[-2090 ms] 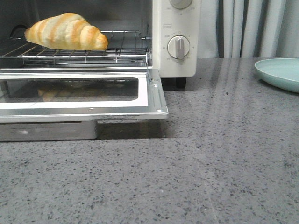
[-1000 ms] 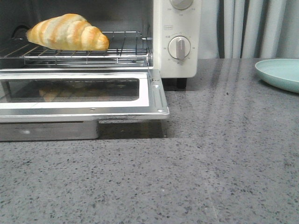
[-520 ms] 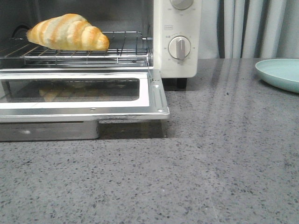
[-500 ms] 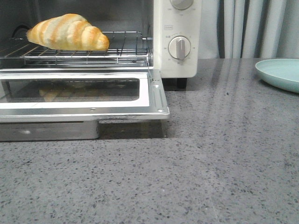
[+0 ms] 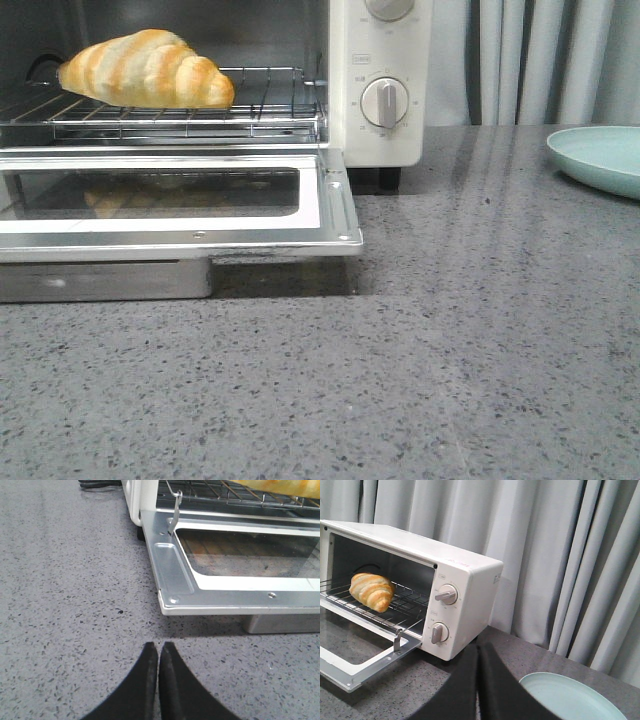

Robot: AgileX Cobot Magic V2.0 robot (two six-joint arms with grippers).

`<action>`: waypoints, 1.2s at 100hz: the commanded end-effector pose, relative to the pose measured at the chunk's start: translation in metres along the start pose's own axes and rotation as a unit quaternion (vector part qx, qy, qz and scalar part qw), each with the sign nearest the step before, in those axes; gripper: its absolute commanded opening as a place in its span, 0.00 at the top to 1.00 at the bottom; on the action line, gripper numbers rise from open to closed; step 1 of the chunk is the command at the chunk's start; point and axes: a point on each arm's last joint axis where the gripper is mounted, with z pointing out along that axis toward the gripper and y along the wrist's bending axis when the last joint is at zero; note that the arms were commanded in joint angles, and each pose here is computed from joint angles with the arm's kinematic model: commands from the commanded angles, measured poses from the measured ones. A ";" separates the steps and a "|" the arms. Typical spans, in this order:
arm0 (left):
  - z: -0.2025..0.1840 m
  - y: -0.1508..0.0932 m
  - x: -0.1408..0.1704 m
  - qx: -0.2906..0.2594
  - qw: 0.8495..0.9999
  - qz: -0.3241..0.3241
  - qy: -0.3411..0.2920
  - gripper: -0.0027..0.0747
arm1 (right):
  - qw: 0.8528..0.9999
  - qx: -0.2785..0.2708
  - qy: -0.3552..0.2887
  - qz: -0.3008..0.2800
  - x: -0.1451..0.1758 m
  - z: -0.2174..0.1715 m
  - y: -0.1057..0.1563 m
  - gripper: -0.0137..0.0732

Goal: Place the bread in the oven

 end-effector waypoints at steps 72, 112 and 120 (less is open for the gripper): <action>0.001 0.000 0.003 0.000 1.000 -0.017 -0.026 0.99 | 0.999 0.016 -0.040 -0.004 -0.013 0.000 -0.004 0.91; 0.001 0.000 0.003 0.000 0.999 -0.017 -0.027 0.99 | 0.996 0.068 0.032 0.049 0.071 0.030 0.010 0.91; 0.001 0.000 0.003 0.000 0.999 -0.017 -0.027 0.99 | 0.993 0.091 0.055 0.055 0.106 0.035 0.016 0.91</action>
